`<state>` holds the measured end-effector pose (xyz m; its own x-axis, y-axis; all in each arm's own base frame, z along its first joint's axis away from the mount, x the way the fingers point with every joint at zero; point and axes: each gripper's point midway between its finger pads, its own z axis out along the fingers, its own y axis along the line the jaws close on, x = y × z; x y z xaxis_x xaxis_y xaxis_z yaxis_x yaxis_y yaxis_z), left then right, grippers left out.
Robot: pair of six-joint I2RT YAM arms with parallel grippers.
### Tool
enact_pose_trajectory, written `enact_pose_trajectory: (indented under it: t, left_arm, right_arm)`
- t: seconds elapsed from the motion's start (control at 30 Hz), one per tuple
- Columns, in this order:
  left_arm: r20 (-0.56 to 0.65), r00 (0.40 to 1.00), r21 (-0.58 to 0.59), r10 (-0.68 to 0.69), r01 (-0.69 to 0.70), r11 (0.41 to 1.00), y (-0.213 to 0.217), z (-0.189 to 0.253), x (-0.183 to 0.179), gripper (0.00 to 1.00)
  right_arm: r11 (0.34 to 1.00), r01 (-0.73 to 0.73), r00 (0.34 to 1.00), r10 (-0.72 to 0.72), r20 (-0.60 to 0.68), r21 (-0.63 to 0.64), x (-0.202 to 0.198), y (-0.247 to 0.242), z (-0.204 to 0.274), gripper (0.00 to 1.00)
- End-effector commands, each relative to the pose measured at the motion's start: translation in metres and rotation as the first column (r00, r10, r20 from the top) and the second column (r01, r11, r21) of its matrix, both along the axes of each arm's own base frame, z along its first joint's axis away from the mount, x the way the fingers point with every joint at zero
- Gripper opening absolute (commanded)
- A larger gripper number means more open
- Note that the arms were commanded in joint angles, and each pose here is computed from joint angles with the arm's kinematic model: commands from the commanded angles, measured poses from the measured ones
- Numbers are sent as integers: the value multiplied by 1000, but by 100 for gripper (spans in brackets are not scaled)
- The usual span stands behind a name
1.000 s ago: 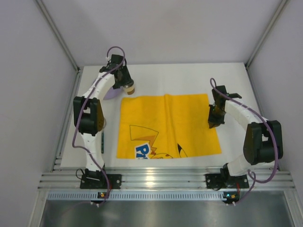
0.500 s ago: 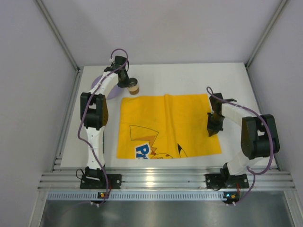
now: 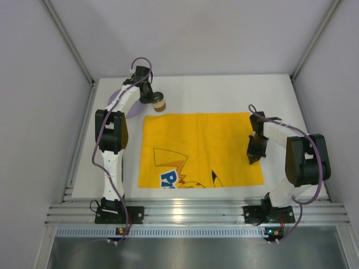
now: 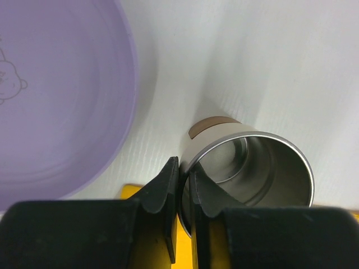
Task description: Set the dinner table for one person
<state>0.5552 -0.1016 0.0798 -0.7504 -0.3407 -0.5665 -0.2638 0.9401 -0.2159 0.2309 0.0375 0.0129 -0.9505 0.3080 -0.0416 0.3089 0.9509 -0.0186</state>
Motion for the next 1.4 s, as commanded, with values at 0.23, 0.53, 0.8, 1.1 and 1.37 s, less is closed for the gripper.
enact_pose_trajectory:
  t: [0.23,0.53,0.8,1.1,1.37]
  left_arm:
    - [135,991,-40,-24,30,999,-4,56,16,0]
    - [200,977,-109,-77,100,989,-22,94,17,0]
    - [234,927,-151,-293,333,931,-81,131,-17,0]
    - [234,841,-189,-489,532,825,-167,155,-89,0]
    - [232,764,-176,-602,642,746,-231,161,-139,0]
  right_arm:
    - [980,70,995,-83,-63,-184,-23,-33,2,0]
    - [998,36,989,-28,147,-54,28,-1,63,78]
    - [970,-170,905,83,417,174,107,84,172,84]
    - [854,-365,841,131,525,371,161,194,231,82]
    - [841,-385,847,158,508,381,162,222,220,81]
